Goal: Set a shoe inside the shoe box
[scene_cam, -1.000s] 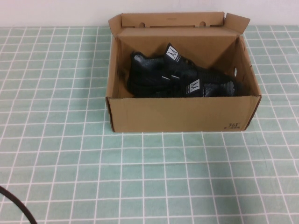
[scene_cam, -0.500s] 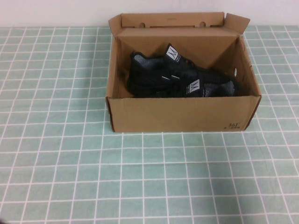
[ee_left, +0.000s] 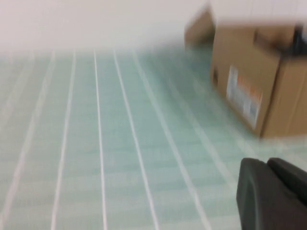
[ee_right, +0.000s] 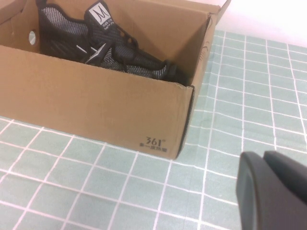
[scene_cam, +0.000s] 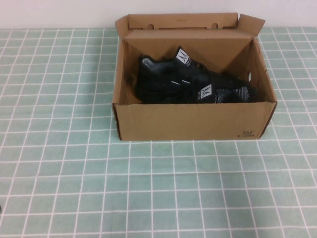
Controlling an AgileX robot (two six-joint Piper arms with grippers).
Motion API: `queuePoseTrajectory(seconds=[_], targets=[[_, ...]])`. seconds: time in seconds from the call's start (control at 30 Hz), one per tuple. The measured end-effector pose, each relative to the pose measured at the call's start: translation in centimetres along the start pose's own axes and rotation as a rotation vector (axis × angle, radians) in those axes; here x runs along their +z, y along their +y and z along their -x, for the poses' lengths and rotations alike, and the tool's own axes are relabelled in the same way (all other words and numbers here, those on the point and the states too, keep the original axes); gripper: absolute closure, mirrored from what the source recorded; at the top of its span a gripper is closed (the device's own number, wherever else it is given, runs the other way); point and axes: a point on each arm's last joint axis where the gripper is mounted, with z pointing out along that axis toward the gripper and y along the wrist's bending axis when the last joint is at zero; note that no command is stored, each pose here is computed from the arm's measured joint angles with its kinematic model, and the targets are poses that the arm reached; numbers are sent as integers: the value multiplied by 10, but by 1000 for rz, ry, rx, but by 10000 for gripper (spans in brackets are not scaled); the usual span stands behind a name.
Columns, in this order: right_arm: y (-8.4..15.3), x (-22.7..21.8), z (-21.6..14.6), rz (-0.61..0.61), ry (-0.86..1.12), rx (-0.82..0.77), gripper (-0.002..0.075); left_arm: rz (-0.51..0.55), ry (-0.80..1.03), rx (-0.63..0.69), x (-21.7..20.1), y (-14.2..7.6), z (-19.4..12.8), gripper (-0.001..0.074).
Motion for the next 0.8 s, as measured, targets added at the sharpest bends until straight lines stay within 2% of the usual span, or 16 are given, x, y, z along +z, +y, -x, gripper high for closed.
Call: queuePoseTrajectory(seconds=[0.2, 0.8], targets=[[0, 0, 0, 0, -2, 0, 734, 23, 189, 13, 0, 2, -23, 738], [0, 0, 0, 0, -2, 0, 734, 28, 205, 24, -1, 3, -24, 738]])
